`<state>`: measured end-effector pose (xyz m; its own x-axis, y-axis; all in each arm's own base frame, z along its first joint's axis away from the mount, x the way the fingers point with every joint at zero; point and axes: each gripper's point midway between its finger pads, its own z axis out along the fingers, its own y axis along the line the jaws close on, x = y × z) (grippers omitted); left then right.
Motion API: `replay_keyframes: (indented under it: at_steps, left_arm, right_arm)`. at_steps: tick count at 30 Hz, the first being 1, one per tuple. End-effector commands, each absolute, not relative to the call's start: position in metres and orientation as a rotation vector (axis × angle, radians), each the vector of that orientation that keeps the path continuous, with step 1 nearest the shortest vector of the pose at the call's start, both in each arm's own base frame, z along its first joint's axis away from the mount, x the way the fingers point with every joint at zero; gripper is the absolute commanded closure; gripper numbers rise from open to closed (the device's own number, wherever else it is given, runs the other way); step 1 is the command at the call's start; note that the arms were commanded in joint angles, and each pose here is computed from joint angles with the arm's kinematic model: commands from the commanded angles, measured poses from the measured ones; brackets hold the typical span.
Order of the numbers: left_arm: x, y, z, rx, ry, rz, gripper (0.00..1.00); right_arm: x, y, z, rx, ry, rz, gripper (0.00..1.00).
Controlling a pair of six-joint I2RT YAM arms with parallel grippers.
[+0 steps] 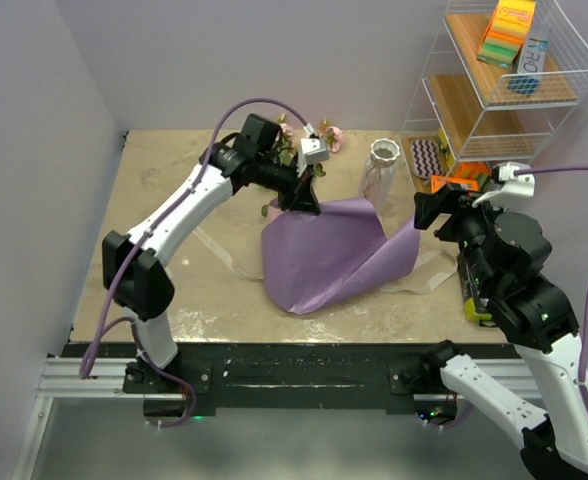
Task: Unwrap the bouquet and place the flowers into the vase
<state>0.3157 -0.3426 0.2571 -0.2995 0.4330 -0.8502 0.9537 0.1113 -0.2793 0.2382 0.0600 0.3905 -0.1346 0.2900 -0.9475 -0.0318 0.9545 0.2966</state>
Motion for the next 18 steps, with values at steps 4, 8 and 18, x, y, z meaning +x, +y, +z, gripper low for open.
replay_keyframes:
  at_steps: [4,8,18]
  left_arm:
    - [0.259,-0.312,0.268,1.468,1.682,-1.150,0.96]
    - [0.233,-0.297,0.271,1.540,1.611,-1.140,0.87]
    - [0.177,-0.265,0.263,1.688,1.530,-1.171,0.68]
  right_arm:
    - [0.238,0.061,0.425,0.171,1.607,0.299,0.16]
    - [0.242,0.068,0.425,0.161,1.615,0.321,0.17]
    - [0.263,0.088,0.391,0.154,1.740,0.341,0.18]
